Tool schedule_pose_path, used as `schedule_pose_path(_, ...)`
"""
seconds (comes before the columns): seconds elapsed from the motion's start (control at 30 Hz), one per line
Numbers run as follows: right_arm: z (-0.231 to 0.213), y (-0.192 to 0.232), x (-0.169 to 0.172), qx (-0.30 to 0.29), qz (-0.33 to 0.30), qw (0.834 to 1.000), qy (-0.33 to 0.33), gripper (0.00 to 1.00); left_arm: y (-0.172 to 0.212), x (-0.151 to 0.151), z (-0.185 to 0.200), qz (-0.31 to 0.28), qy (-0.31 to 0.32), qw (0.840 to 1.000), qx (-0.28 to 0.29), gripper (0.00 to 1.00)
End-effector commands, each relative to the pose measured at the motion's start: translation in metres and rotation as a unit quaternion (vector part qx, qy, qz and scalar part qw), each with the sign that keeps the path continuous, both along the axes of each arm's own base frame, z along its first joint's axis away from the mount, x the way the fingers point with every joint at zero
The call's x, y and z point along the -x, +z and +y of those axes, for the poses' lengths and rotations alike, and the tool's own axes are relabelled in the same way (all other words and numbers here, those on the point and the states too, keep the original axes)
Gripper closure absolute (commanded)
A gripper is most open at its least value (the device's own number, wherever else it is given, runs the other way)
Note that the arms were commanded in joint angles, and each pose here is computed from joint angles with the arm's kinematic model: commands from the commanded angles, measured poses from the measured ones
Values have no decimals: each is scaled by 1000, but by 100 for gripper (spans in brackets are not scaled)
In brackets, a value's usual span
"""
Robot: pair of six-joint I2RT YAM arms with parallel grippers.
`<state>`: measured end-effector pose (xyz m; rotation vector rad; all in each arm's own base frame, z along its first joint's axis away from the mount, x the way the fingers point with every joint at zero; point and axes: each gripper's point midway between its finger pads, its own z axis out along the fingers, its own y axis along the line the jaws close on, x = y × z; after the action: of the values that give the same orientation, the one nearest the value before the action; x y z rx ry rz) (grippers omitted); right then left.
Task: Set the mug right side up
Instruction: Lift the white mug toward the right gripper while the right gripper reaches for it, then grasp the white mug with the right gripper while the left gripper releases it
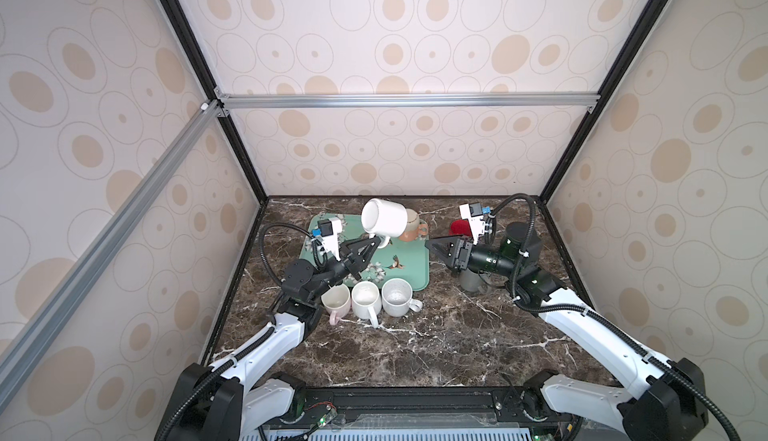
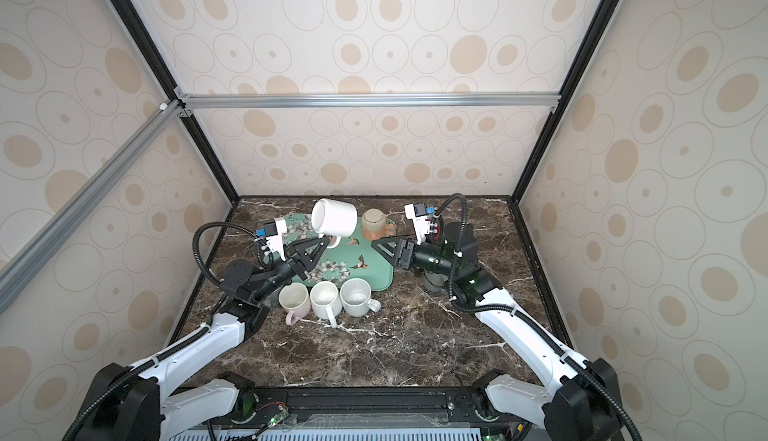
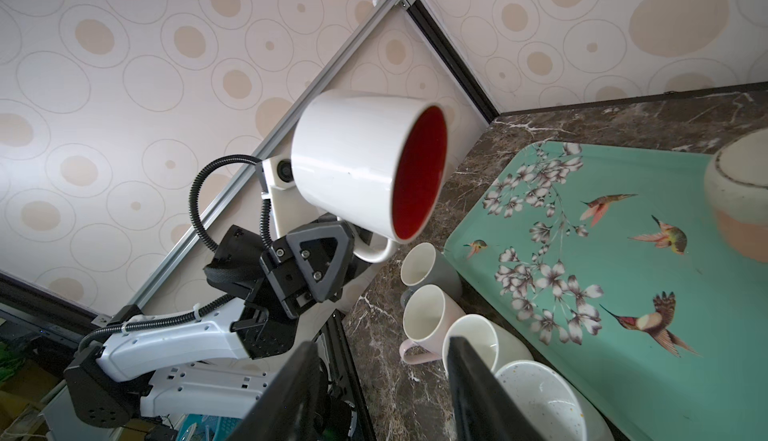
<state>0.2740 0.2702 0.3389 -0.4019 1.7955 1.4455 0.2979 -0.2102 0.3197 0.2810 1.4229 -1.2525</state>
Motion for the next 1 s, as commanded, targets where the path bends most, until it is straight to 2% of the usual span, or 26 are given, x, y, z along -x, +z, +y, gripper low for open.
schedule_pose_path(0.0, 6, 27, 4, -24, -32, 999, 18, 46, 64, 22, -3, -93, -52, 993, 48, 100)
schedule_pose_path(0.43, 20, 35, 0, -49, -33, 997, 41, 44, 63, 37, -44, -82, -177, 979, 53, 100)
schedule_pose_path(0.83, 19, 48, 1, -76, -49, 995, 43, 44, 51, 41, -59, -60, -206, 973, 82, 100)
schedule_pose_path(0.97, 18, 50, 2, -84, -56, 994, 40, 48, 44, 42, -63, -50, -209, 973, 84, 100)
